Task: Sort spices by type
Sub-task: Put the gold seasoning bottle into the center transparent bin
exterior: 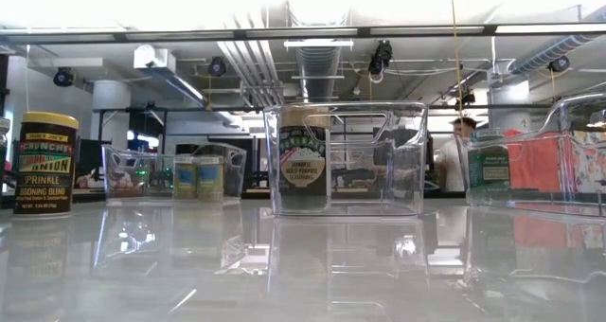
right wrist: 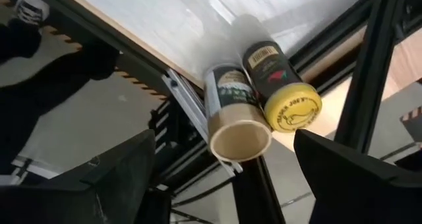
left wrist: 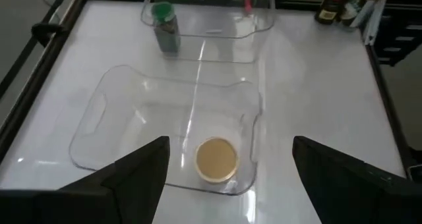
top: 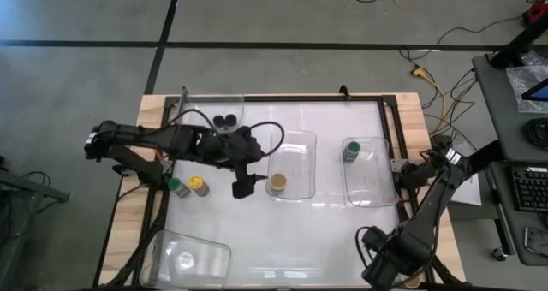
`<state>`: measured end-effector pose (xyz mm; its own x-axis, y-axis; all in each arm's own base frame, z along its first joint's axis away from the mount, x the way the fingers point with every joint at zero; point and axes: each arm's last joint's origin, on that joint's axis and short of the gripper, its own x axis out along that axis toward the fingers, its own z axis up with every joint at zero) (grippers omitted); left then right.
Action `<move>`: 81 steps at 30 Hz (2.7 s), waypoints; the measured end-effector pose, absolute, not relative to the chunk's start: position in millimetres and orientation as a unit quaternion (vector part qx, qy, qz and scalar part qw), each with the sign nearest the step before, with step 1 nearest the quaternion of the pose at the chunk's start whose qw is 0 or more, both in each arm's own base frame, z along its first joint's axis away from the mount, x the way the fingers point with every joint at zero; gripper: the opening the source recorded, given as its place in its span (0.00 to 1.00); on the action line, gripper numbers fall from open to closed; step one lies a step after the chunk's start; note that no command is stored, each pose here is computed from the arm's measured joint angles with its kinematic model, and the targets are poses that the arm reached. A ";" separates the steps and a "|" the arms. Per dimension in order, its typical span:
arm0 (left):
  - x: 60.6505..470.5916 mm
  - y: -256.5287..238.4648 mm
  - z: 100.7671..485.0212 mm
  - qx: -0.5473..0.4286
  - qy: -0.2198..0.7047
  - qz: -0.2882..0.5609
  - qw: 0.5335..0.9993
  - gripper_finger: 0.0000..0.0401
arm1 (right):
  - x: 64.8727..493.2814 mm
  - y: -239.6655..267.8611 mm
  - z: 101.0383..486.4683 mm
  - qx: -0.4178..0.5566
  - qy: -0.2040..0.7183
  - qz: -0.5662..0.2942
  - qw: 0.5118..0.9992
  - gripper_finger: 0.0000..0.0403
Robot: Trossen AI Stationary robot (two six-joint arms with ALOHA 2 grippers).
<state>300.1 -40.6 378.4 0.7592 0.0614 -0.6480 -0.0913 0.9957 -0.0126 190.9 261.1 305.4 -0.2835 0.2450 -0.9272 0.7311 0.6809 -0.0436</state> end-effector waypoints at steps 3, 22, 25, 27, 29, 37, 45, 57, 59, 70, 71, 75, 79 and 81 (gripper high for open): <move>302.4 -42.2 379.6 -0.022 0.333 0.038 0.942 0.76 | 188.8 265.4 302.7 0.313 0.767 -0.239 0.506 0.87; 314.1 -42.5 372.7 0.000 0.328 0.056 0.943 0.76 | 178.0 292.9 260.2 0.374 0.803 -0.268 0.378 0.87; 314.0 -42.5 372.7 0.000 0.329 0.056 0.943 0.76 | 174.1 288.3 246.9 0.360 0.811 -0.290 0.358 0.87; 314.0 -42.5 372.6 0.000 0.329 0.056 0.943 0.76 | 171.8 286.5 241.8 0.353 0.819 -0.291 0.346 0.87; 313.8 -42.5 372.4 0.000 0.330 0.056 0.942 0.76 | 170.7 285.1 240.8 0.349 0.822 -0.289 0.346 0.87; 313.8 -42.5 372.4 -0.001 0.330 0.057 0.942 0.76 | 166.7 280.4 227.5 0.329 0.839 -0.265 0.343 0.87; 313.8 -42.5 372.4 -0.001 0.330 0.057 0.942 0.76 | 165.1 279.8 210.5 0.328 0.847 -0.237 0.344 0.87; 313.5 -42.4 370.1 -0.004 0.335 0.058 0.940 0.76 | 166.2 281.1 207.9 0.332 0.847 -0.222 0.351 0.87; 313.5 -42.4 370.0 -0.006 0.335 0.059 0.940 0.76 | 167.1 282.5 208.2 0.340 0.845 -0.220 0.351 0.87; 313.3 -42.4 369.9 -0.009 0.336 0.060 0.940 0.76 | 176.1 284.8 214.6 0.369 0.806 -0.234 0.400 0.87; 313.3 -42.4 369.9 -0.009 0.336 0.060 0.940 0.76 | 176.4 285.0 215.1 0.370 0.804 -0.235 0.402 0.87; 313.3 -42.4 369.9 -0.009 0.336 0.060 0.940 0.76 | 177.1 285.2 215.8 0.373 0.797 -0.239 0.410 0.87; 313.3 -42.4 369.9 -0.009 0.336 0.060 0.940 0.76 | 180.2 284.0 216.3 0.382 0.784 -0.249 0.421 0.87; 313.3 -42.3 369.9 -0.011 0.336 0.061 0.940 0.76 | 180.9 283.7 216.2 0.386 0.778 -0.255 0.426 0.87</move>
